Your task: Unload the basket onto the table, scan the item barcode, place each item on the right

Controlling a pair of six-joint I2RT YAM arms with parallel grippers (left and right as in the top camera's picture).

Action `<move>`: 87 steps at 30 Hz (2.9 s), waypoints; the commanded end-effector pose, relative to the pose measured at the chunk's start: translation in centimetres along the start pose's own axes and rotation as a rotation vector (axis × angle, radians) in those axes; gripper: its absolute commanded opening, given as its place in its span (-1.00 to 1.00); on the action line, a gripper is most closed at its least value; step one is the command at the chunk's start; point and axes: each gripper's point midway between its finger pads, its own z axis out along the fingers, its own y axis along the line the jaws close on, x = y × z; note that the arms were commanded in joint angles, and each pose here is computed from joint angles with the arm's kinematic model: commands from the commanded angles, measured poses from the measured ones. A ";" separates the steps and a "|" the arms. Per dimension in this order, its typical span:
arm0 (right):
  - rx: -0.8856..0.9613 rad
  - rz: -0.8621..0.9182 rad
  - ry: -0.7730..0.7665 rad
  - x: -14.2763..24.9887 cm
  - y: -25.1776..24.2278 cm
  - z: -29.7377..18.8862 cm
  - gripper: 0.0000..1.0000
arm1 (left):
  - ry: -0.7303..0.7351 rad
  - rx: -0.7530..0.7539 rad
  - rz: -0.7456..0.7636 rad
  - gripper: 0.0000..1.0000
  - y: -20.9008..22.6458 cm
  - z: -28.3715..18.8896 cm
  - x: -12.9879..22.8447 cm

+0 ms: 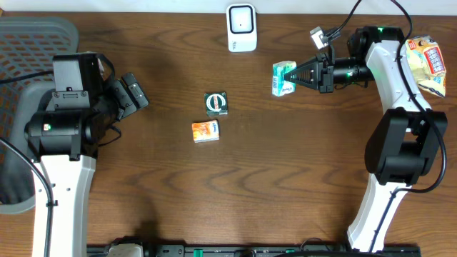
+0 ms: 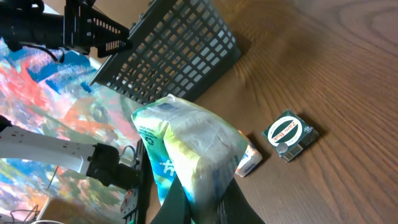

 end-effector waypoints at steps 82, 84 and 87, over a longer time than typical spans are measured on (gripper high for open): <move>1.342 -0.781 0.252 -10.9 -21.3 8.4 -0.98 | -0.014 -0.008 0.008 0.96 0.2 -0.2 -0.4; 1.339 -0.791 0.275 -10.7 -21.3 8.4 -0.98 | -0.014 -0.008 0.008 0.96 0.2 -0.2 -0.4; 1.337 -0.825 0.305 -10.7 -21.3 8.4 -0.98 | -0.014 -0.008 0.008 0.96 0.2 -0.2 -0.4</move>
